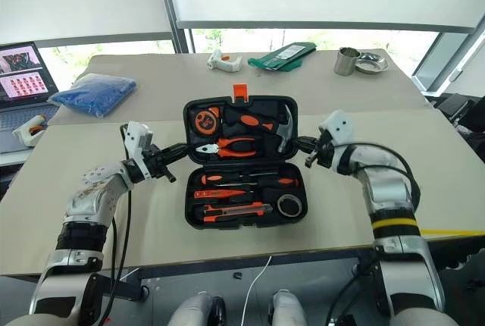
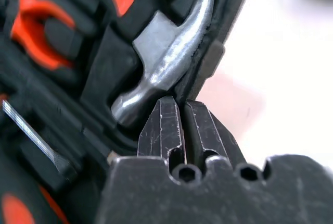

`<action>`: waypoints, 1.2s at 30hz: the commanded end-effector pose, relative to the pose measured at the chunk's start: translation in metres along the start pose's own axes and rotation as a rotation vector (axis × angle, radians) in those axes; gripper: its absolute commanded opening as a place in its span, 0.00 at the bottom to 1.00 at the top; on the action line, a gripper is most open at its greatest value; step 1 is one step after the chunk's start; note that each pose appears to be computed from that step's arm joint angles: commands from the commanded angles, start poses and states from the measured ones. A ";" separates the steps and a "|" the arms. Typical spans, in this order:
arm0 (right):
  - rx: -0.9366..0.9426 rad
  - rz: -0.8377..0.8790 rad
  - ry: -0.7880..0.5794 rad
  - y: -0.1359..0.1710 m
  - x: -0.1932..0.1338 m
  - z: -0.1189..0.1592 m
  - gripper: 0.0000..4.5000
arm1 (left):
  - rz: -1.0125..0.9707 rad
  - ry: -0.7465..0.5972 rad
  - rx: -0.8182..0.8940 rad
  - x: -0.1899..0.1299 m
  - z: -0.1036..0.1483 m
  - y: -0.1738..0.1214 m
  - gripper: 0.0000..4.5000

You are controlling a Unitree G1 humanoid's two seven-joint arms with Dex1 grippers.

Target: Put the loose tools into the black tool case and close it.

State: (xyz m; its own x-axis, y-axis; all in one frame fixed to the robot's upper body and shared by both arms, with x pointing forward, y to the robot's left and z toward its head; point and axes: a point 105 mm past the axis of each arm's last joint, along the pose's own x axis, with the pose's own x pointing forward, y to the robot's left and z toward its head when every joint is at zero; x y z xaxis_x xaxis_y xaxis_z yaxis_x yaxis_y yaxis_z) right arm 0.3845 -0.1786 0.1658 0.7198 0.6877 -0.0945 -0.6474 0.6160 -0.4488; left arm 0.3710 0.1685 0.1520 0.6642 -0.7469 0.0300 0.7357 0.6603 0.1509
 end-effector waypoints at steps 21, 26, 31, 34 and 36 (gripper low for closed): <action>-0.161 -0.061 0.057 0.014 -0.118 -0.034 0.43 | -0.041 0.168 0.332 -0.083 -0.039 0.004 0.64; 0.000 0.279 0.123 0.083 -0.125 -0.024 0.05 | -0.054 0.142 0.268 -0.040 -0.024 0.009 0.26; 0.100 0.384 0.170 0.120 -0.117 -0.028 0.00 | -0.110 0.207 0.190 -0.002 -0.029 0.008 0.02; 0.120 0.406 0.197 0.130 -0.104 -0.035 0.00 | -0.184 0.262 0.194 0.012 -0.036 0.000 0.02; 0.135 0.400 0.205 0.131 -0.095 -0.037 0.00 | -0.189 0.282 0.176 0.017 -0.040 0.000 0.02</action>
State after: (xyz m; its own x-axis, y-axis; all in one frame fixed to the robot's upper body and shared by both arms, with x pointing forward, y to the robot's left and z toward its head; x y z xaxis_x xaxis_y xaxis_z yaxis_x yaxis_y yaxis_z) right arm 0.2350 -0.1823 0.0779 0.4218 0.8043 -0.4186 -0.9067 0.3715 -0.1998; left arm 0.3840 0.1595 0.1098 0.5476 -0.7910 -0.2727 0.8306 0.4745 0.2916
